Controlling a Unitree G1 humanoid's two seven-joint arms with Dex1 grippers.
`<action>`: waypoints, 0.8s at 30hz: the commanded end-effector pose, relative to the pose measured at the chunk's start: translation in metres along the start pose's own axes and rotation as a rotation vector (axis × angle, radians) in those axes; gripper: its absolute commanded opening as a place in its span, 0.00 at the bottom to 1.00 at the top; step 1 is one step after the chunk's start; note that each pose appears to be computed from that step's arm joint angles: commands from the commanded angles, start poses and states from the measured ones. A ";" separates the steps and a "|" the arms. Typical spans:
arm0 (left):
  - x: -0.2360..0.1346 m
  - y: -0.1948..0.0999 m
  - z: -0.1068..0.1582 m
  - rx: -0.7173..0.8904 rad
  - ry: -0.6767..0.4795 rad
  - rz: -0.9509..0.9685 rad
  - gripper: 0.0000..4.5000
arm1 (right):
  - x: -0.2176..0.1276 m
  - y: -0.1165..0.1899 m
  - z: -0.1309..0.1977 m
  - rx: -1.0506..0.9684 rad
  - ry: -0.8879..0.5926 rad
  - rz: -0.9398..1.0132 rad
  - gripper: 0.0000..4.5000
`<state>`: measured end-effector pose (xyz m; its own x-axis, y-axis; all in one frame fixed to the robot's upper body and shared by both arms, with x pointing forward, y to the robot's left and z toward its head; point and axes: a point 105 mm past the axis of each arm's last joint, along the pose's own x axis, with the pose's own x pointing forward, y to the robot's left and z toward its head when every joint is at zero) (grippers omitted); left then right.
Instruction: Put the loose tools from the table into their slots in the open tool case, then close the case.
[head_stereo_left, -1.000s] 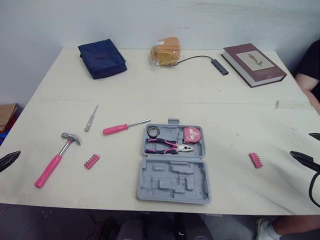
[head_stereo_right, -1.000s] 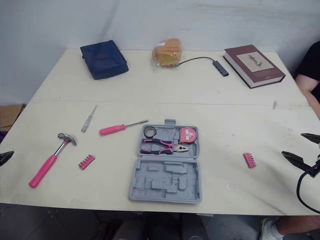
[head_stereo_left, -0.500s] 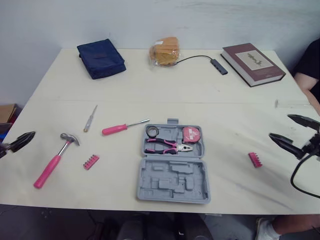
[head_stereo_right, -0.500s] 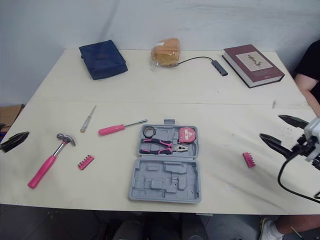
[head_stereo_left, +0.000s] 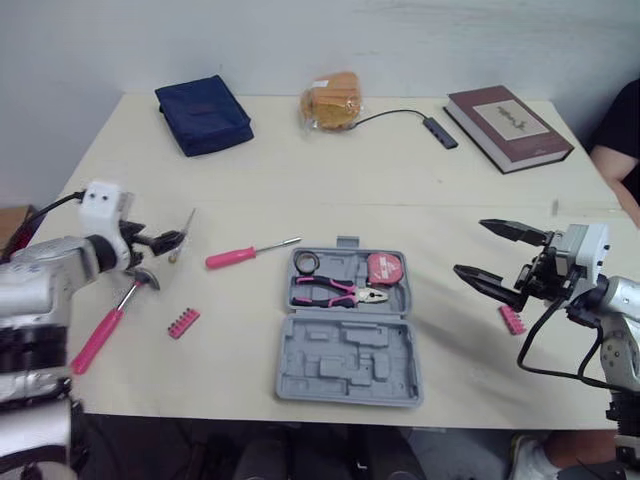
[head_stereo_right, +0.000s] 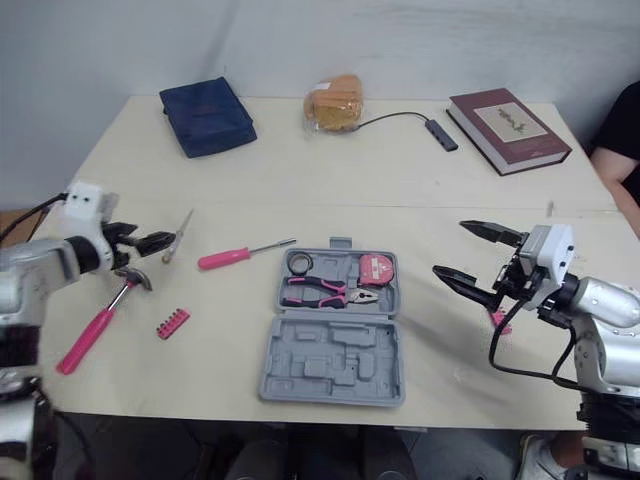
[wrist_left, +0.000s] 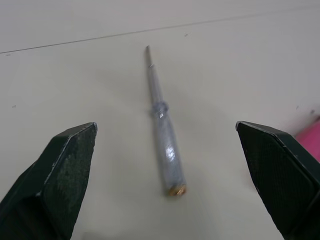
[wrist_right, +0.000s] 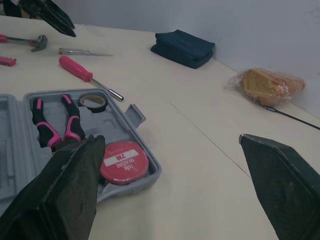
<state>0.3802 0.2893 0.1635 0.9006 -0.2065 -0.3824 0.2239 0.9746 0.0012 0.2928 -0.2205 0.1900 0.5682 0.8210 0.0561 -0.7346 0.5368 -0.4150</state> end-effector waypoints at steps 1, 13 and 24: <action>0.009 0.008 -0.006 0.041 0.060 0.079 1.00 | 0.009 0.004 0.014 -0.044 -0.035 0.017 0.99; 0.011 0.011 -0.038 0.010 0.216 0.076 0.23 | 0.013 0.008 0.025 -0.068 -0.046 0.010 1.00; -0.010 -0.027 0.040 0.281 -0.240 -0.180 0.01 | -0.003 0.010 0.023 -0.154 0.043 0.050 1.00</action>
<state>0.3854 0.2766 0.1649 0.9046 -0.3188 -0.2829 0.3593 0.9274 0.1038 0.2816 -0.2078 0.1913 0.5503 0.8348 -0.0158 -0.7369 0.4767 -0.4792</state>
